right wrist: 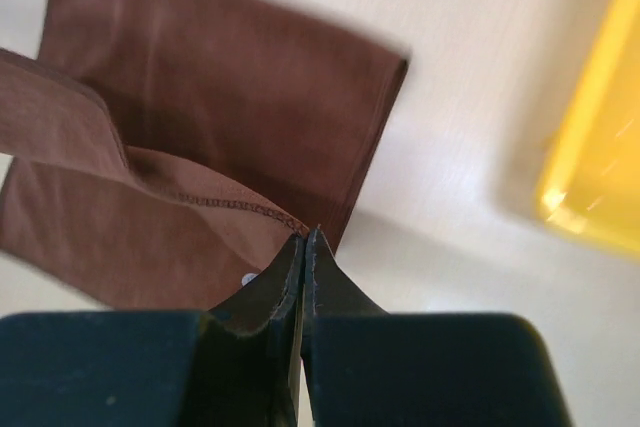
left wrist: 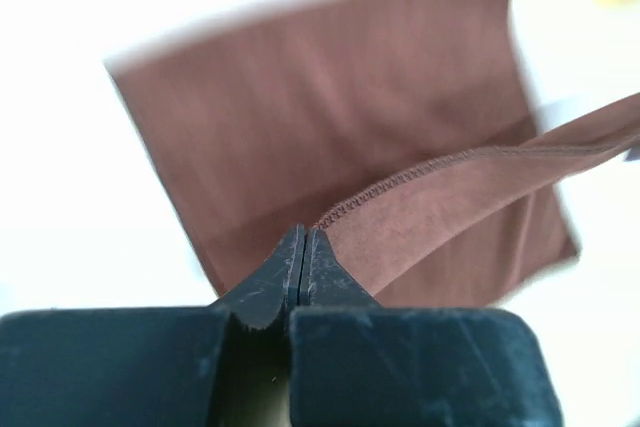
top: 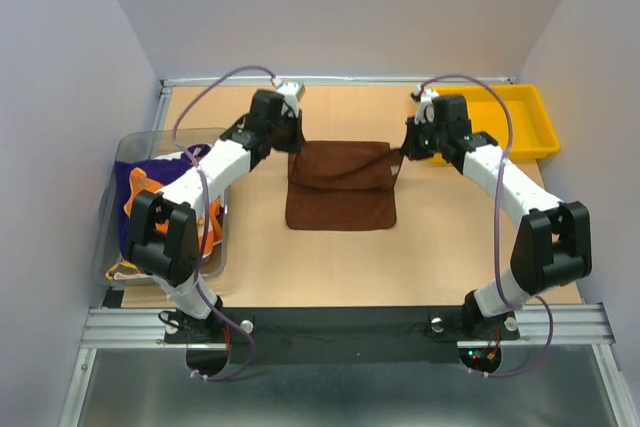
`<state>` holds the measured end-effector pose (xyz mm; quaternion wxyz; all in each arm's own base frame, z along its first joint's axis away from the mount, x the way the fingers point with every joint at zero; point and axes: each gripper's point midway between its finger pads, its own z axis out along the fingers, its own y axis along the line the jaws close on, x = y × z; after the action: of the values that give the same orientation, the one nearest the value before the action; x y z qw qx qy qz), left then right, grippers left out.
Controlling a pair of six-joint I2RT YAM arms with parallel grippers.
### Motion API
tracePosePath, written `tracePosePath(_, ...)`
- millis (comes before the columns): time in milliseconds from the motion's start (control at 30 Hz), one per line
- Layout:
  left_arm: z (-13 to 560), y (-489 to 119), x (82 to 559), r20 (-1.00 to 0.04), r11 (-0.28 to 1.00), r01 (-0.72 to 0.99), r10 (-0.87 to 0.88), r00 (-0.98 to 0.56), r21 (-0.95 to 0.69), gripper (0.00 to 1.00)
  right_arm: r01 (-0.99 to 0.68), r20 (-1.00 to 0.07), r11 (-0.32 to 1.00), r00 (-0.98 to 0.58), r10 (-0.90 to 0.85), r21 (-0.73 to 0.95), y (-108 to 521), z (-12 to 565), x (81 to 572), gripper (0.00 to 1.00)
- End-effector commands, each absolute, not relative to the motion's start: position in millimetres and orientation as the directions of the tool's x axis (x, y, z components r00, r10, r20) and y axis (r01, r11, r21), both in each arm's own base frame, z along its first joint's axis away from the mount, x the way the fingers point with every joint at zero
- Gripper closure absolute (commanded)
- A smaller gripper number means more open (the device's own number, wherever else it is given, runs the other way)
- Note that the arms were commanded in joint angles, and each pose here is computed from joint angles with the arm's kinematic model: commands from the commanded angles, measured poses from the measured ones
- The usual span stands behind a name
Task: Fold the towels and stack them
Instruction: Fold the towel
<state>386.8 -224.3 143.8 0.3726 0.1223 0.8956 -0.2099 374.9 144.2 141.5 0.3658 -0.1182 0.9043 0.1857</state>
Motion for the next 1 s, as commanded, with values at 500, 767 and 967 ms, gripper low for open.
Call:
tracePosePath(500, 348.9, -193.6, 573.8, -0.987, 0.896, 0.427, -0.066, -0.146, -0.123, 1.00, -0.261, -0.932, 0.922, -0.146, -0.331, -0.286, 127.7, 308.0, 596.7, 1.00)
tracePosePath(767, 335.9, -186.0, 562.9, -0.983, 0.888, 0.431, -0.105, -0.153, -0.162, 1.00, -0.184, -0.928, 0.916, -0.045, -0.369, -0.356, 115.8, 330.4, 597.2, 1.00)
tracePosePath(967, 327.6, -182.6, 567.9, -0.974, 0.878, 0.433, -0.140, -0.178, -0.205, 1.00, -0.110, -0.921, 0.915, 0.018, -0.389, -0.388, 109.7, 346.5, 612.9, 0.99)
